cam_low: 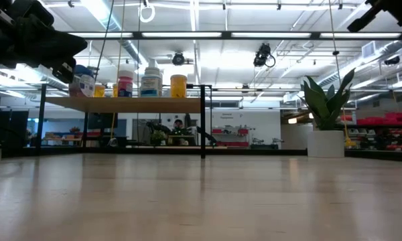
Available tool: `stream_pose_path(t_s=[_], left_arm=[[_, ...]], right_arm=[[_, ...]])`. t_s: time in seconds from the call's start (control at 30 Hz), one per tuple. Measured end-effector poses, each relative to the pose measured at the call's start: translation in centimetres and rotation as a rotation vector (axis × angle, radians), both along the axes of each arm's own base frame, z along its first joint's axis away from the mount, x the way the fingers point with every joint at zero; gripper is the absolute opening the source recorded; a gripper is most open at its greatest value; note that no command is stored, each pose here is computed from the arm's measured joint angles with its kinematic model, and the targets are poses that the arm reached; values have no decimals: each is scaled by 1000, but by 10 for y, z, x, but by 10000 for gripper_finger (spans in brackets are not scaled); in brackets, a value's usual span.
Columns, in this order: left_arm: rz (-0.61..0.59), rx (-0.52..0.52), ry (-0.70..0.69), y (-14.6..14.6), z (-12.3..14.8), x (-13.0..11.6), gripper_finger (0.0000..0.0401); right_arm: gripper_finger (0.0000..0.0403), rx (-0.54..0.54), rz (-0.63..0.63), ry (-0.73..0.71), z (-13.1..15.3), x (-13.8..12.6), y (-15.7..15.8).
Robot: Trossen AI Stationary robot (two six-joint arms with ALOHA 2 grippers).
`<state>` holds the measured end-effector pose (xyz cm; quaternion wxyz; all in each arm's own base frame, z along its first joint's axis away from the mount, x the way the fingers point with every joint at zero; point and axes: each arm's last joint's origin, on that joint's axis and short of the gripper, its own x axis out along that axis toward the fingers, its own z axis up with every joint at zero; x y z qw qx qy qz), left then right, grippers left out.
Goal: Pick and place medicine bottles onto shelf by color
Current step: Return to Home Position
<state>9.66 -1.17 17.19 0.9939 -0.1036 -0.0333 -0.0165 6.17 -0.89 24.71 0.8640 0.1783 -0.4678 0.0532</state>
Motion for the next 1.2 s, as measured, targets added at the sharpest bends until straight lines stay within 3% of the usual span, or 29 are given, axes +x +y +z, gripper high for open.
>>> stream_pose_path(t_s=[0.9,1.2], left_arm=[[0,0,0,0,0,0,28],[0,0,0,0,0,0,40]], right_arm=[[22,0,0,-1,0,0,0],[22,0,0,-1,0,0,0]])
